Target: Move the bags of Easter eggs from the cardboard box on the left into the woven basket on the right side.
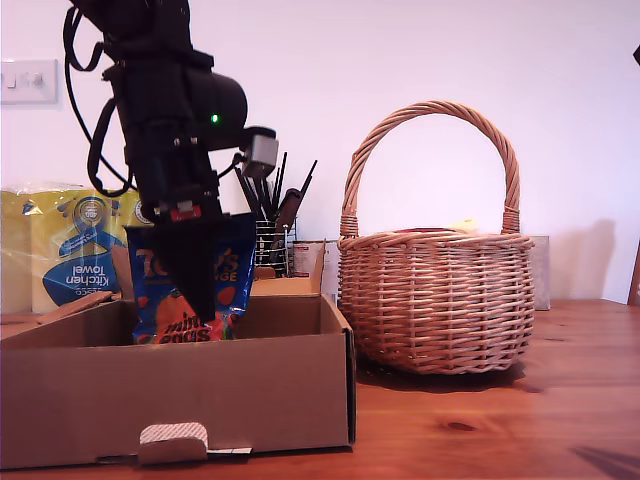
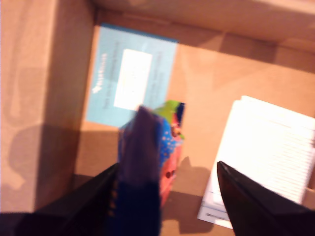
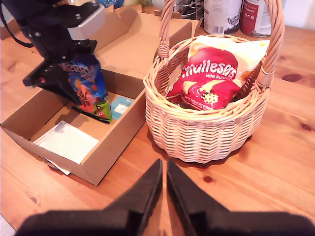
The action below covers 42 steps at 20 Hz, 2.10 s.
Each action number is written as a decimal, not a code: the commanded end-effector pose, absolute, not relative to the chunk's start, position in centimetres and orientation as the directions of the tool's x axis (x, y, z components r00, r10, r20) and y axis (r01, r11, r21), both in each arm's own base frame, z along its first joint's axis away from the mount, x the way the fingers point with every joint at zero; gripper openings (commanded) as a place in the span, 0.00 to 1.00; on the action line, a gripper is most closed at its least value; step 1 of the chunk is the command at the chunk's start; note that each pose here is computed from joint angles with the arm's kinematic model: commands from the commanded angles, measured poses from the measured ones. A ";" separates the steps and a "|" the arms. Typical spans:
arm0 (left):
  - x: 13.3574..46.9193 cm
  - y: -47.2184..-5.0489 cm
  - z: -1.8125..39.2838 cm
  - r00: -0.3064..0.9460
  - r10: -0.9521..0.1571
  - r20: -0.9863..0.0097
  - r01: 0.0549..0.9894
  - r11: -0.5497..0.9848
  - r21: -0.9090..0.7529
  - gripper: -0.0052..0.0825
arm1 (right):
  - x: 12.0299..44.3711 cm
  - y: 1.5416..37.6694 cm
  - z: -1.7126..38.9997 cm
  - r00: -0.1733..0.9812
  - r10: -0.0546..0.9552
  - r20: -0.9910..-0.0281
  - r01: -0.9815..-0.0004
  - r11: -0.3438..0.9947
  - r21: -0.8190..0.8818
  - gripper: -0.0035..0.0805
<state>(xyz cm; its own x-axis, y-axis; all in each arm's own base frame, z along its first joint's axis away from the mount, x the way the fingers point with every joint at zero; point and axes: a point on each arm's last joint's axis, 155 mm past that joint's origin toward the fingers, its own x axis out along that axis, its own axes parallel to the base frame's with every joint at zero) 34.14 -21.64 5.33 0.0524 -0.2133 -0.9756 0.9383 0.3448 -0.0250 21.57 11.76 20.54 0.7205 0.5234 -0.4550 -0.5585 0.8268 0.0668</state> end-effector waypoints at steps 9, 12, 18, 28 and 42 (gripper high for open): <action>32.6 -20.7 -0.8 -0.083 -0.121 -0.989 0.927 0.354 -0.121 0.37 | 21.6 12.0 21.4 0.726 0.534 -0.434 -0.569 0.820 0.059 0.03; 31.6 -20.1 -0.7 -0.119 -0.101 -0.988 0.922 0.357 -0.147 0.22 | 21.6 12.0 21.4 0.726 0.534 -0.434 -0.568 0.821 0.059 0.03; 32.0 -20.3 3.8 -0.046 -0.140 -0.989 0.931 0.352 -0.093 0.22 | 21.6 12.0 21.3 0.725 0.534 -0.434 -0.569 0.820 0.060 0.03; 35.3 -32.3 19.6 0.286 -0.671 -0.684 0.892 0.447 -0.066 0.25 | 21.5 12.0 21.4 0.725 0.535 -0.434 -0.569 0.820 0.061 0.03; 41.3 -43.0 17.3 0.595 -0.657 -0.464 0.668 0.725 -0.170 0.34 | 21.5 12.0 21.3 0.724 0.536 -0.434 -0.570 0.819 0.061 0.03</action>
